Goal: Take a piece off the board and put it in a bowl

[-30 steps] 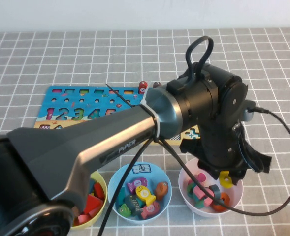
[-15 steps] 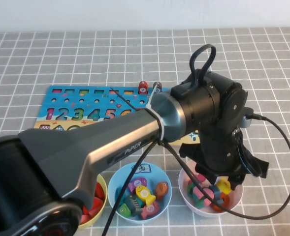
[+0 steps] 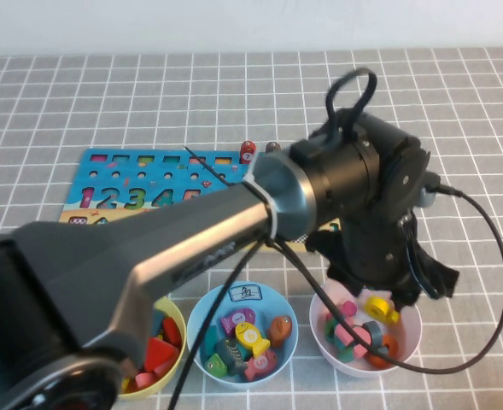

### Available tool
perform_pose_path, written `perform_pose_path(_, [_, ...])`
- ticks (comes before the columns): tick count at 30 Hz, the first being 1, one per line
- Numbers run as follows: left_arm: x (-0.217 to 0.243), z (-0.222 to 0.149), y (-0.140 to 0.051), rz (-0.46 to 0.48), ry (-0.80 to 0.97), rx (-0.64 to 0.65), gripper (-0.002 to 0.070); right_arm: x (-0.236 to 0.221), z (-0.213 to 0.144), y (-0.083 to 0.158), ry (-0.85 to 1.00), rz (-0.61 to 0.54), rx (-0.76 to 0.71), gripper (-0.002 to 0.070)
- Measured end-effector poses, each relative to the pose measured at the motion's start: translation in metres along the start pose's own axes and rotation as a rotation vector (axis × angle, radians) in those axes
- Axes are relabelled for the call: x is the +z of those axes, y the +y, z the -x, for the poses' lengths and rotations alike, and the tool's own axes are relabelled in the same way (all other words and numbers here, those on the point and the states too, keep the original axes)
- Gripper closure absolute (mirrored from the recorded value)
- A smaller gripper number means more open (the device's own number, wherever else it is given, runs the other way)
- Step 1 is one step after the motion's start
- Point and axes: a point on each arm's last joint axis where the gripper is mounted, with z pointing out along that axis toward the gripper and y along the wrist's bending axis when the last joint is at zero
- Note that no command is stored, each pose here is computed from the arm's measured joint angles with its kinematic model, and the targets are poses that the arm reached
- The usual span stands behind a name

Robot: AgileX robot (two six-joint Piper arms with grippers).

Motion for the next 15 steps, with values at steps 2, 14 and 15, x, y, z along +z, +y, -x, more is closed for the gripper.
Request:
perform_pose_path(2, [-0.012,0.0,0.003,0.028,-0.017,0.04,0.0327,0.0,0.0,0.0,0.0,0.0,0.0,0.0694])
perform_pose_path(14, [-0.068,-0.032,0.037,0.178,-0.062,0.187,0.0666,0.0,0.0,0.0,0.0,0.0,0.0,0.0694])
perform_pose_path(15, [-0.072,-0.037,0.041,0.177,-0.071,0.186,0.0669,0.0,0.0,0.0,0.0,0.0,0.0,0.0694])
